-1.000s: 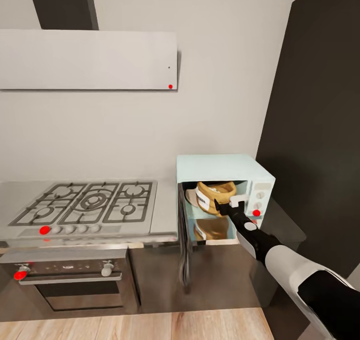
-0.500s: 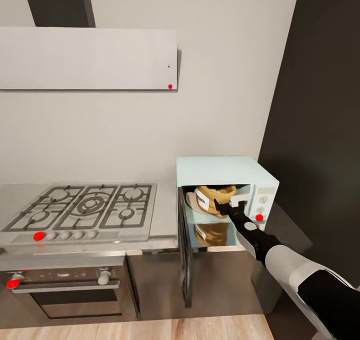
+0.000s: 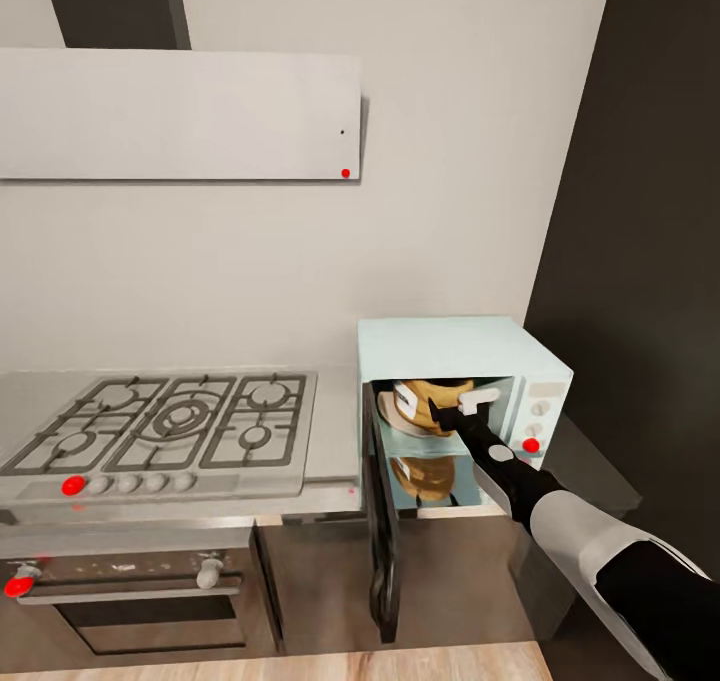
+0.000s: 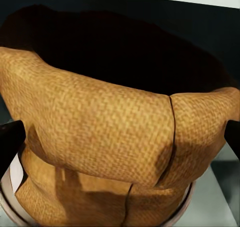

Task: In the kitchen, take the popcorn bag from the countertop, put it into the microwave, and heat it until the popcorn is cooked so the cooked popcorn ends up inside the bag.

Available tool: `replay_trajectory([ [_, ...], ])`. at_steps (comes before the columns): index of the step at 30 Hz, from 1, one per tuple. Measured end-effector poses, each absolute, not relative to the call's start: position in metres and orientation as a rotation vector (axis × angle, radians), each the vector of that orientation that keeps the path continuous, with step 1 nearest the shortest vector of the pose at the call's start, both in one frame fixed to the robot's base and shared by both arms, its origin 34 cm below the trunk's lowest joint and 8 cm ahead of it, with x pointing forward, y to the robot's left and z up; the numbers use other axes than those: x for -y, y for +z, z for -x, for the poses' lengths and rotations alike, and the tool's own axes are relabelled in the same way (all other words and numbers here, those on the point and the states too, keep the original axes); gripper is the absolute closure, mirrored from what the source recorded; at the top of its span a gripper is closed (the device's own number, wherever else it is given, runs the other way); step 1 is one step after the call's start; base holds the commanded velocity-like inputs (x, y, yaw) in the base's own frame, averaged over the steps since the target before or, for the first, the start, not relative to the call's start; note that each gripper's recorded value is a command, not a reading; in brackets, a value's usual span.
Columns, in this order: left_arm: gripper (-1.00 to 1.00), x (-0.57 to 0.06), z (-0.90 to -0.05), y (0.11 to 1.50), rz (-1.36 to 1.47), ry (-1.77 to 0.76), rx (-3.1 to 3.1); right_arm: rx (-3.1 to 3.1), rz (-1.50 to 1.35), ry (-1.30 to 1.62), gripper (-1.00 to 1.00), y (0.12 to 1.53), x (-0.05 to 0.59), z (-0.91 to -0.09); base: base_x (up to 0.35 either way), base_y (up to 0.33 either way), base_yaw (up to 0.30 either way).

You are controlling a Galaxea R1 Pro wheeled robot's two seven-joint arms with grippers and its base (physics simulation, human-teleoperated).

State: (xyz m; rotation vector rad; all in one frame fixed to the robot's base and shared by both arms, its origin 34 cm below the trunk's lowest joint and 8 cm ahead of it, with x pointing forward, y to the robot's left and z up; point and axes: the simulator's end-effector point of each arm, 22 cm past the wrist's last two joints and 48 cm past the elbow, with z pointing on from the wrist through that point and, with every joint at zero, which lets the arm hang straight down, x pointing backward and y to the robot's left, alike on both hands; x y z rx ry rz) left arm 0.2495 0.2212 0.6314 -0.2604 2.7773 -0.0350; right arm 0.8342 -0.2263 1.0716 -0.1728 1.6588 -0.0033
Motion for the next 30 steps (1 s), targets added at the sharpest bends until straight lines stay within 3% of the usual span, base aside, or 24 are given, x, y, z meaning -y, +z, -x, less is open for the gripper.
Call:
replay_trajectory([
  [23,-1.00,-0.2218,-0.2493,0.6313,0.260,-0.034,-2.778,-1.658,0.174,-0.004,-1.00,1.0717,0.2261,-0.8342,0.026,0.022,0.000],
  [30,-1.00,-0.2216,-0.2492,0.6310,0.263,-0.034,-2.779,-1.659,0.174,-0.004,-1.00,1.0711,0.2262,-0.8347,-0.210,-0.001,0.000],
])
